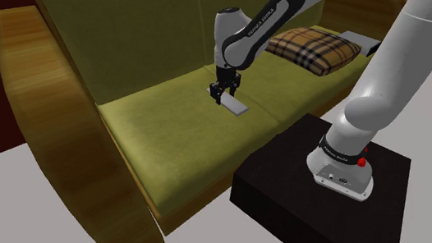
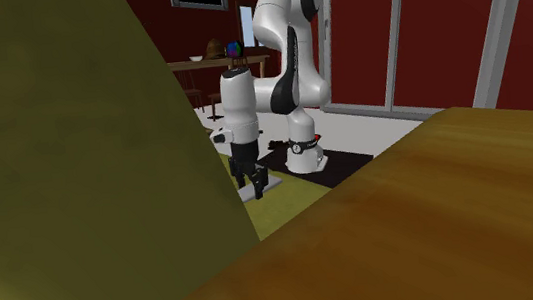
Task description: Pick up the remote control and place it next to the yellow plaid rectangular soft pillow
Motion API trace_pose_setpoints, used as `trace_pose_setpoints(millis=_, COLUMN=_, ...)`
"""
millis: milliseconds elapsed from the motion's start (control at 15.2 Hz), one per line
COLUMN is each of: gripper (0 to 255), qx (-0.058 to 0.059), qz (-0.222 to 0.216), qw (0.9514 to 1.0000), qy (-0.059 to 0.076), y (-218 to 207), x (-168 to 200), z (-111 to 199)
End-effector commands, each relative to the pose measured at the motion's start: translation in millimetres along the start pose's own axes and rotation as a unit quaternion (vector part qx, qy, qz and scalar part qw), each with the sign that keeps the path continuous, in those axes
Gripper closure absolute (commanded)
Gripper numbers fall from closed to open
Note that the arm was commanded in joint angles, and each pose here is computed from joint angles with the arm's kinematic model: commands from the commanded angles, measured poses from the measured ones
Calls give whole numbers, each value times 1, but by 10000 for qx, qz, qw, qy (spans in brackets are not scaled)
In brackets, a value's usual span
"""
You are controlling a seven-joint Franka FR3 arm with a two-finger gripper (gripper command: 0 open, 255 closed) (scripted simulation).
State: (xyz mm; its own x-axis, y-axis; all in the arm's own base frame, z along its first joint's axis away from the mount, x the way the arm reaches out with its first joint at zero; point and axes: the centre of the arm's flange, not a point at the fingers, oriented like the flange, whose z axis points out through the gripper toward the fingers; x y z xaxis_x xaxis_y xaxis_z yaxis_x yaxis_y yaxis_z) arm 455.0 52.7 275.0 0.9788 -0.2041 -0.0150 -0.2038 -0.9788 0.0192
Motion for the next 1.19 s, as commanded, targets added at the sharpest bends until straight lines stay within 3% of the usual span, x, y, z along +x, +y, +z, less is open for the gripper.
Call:
trace_pose_setpoints(millis=0, gripper=255, qx=0, qz=0, qw=10000, qy=0, y=0, x=0, z=0)
trace_pose_setpoints(millis=396, gripper=255, qx=0, qz=0, qw=10000, qy=1, y=0, x=0, z=0)
trace_pose_setpoints(millis=1122, gripper=255, qx=0, qz=0, qw=10000, qy=0, y=1, x=-1, z=-58)
